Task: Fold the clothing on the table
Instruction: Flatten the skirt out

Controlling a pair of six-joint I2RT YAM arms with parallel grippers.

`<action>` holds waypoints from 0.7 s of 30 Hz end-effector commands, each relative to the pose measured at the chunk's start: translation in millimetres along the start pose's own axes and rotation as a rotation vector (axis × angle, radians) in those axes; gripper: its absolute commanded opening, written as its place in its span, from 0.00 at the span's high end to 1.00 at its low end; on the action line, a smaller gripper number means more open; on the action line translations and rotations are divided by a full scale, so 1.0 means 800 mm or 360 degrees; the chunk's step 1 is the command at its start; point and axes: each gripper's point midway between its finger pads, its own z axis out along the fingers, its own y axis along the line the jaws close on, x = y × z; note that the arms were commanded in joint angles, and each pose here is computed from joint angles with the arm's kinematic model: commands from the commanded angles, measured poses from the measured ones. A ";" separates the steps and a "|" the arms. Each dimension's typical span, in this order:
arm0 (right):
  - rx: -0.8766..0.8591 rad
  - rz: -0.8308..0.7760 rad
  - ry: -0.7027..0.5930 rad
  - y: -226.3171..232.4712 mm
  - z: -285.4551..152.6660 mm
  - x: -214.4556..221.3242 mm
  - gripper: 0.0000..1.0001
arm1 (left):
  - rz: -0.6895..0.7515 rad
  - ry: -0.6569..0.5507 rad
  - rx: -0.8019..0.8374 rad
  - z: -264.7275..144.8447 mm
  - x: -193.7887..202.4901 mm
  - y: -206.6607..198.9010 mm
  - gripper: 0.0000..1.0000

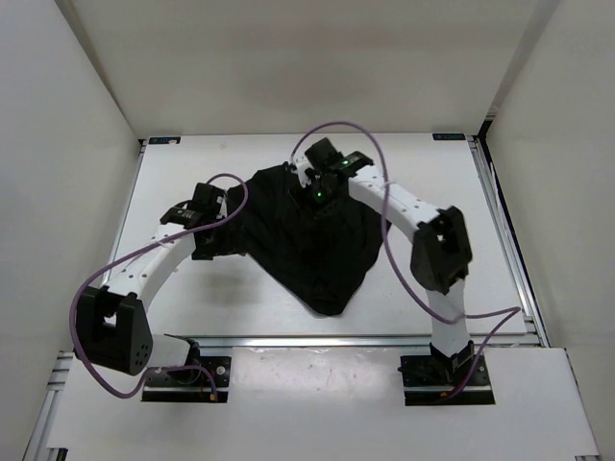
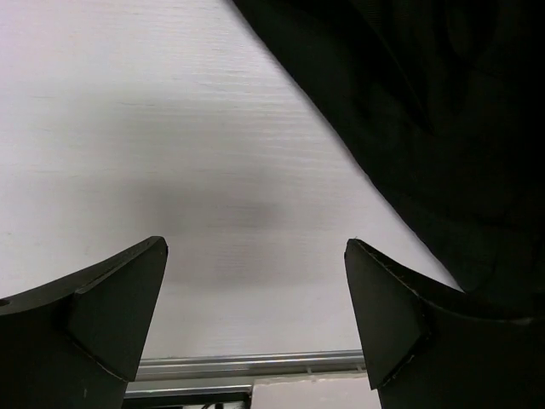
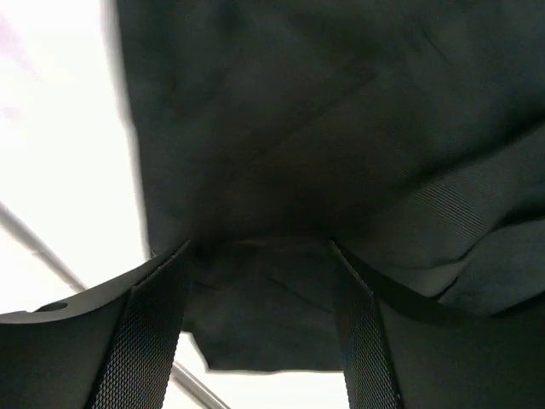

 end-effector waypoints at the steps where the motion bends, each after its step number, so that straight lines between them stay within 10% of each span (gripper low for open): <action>1: 0.0272 0.0085 0.0044 -0.049 -0.011 0.003 0.32 | -0.0003 -0.0056 0.0104 -0.008 -0.008 -0.026 0.04; 14: 0.0193 0.0238 0.0335 0.018 -0.046 0.177 0.33 | 0.0380 0.0008 0.0485 -0.002 0.076 -0.145 0.36; 21: 0.0090 0.0329 0.0380 0.029 -0.011 0.208 0.33 | 0.0189 -0.0240 0.0655 -0.005 0.040 -0.193 0.46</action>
